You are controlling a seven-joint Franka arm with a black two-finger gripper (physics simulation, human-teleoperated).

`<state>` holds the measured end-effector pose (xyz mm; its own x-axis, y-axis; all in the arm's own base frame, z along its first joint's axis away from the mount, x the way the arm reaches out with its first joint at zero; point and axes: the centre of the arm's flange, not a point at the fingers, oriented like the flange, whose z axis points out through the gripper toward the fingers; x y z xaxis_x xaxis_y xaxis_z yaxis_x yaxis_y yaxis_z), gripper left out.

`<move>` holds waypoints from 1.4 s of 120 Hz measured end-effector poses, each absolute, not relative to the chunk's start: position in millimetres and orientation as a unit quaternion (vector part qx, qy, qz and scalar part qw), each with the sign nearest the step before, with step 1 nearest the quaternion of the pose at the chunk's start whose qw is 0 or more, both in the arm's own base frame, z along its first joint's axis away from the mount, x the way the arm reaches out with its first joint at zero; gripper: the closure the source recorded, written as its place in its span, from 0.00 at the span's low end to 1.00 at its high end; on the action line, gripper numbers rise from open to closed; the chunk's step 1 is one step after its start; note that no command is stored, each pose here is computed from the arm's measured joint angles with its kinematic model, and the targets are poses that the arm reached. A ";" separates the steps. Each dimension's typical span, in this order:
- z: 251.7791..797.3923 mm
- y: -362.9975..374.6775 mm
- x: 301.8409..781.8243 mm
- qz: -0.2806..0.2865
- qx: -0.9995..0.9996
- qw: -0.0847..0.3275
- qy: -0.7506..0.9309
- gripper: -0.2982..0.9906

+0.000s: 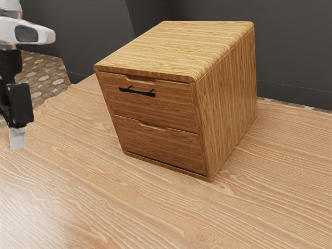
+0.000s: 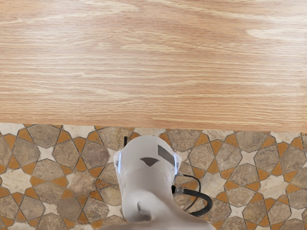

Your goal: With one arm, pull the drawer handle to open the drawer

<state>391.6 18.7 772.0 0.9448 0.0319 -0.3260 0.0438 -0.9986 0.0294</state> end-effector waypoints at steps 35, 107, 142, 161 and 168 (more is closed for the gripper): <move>754.2 -40.6 465.0 -0.027 0.996 -0.064 -0.049 0.23; 691.9 2.1 517.0 0.150 0.850 -0.211 -0.459 0.29; 683.7 17.4 537.4 0.174 0.786 -0.237 -0.543 0.39; 682.3 35.9 537.3 0.168 0.766 -0.251 -0.567 0.42; 680.0 37.5 539.4 0.165 0.758 -0.253 -0.579 0.42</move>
